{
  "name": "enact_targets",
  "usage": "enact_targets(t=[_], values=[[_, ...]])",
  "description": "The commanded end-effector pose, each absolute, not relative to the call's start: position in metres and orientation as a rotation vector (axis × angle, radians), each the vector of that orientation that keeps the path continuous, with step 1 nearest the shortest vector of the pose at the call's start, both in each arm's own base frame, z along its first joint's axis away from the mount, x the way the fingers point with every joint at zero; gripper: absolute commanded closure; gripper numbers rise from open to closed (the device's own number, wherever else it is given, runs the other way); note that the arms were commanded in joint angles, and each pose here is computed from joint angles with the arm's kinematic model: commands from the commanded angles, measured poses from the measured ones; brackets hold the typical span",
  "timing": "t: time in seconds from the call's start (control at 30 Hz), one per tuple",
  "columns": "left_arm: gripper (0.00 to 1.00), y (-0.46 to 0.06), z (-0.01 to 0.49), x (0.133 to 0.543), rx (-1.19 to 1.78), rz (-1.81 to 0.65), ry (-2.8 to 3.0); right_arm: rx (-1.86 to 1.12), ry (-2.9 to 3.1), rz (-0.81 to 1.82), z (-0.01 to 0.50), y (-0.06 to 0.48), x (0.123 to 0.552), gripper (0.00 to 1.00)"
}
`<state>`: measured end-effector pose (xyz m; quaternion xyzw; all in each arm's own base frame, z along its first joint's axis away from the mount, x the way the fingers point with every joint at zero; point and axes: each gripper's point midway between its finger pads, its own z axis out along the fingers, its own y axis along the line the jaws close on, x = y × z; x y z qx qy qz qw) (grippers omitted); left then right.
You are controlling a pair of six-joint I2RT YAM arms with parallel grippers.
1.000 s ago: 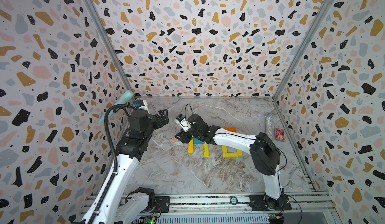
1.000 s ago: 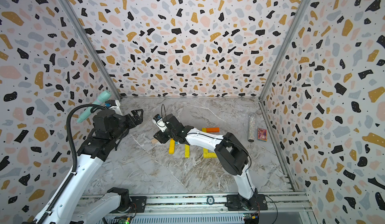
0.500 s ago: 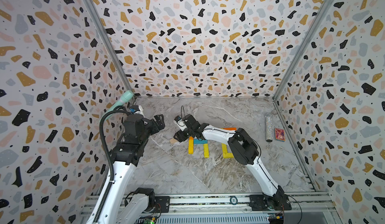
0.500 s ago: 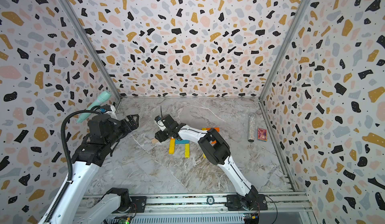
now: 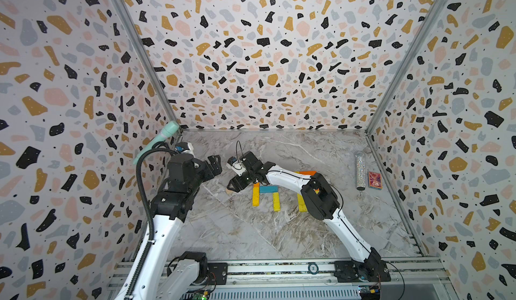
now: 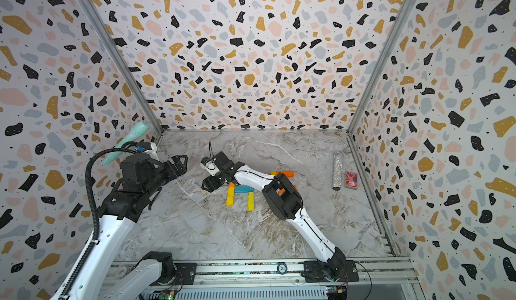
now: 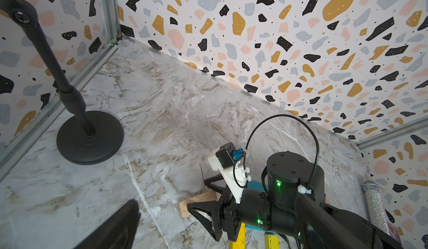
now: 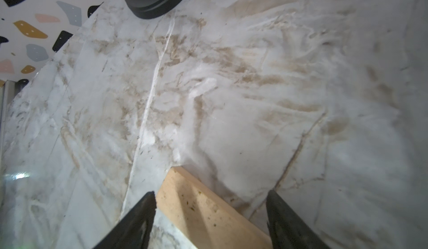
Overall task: Assemble the number 6 with building blocks
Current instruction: Pick up the building block from the center of the board.
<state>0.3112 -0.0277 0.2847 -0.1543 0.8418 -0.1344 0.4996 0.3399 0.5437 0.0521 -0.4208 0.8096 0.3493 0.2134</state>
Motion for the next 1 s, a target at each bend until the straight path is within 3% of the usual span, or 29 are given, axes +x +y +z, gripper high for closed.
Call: enact_targets(t=[0.0,0.17,0.43,0.6,0.97], values=[[0.01,-0.026,0.301,0.315,-0.353,-0.317,2.0,-1.258,2.331,1.058,0.055,0.545,0.296,0.24],[0.01,-0.023,0.306,0.318,-0.353,-0.303,1.988,-1.357,2.278,1.104,0.079,0.548,0.254,0.24],[0.01,-0.016,0.301,0.327,-0.356,-0.317,2.012,-1.366,2.033,0.864,0.117,0.535,0.267,0.24],[0.0,-0.011,0.301,0.331,-0.371,-0.325,2.006,-1.338,2.071,0.712,0.096,0.534,0.287,0.23],[0.01,0.012,0.295,0.34,-0.433,-0.338,2.019,-1.332,2.164,0.675,0.06,0.555,0.275,0.26]])
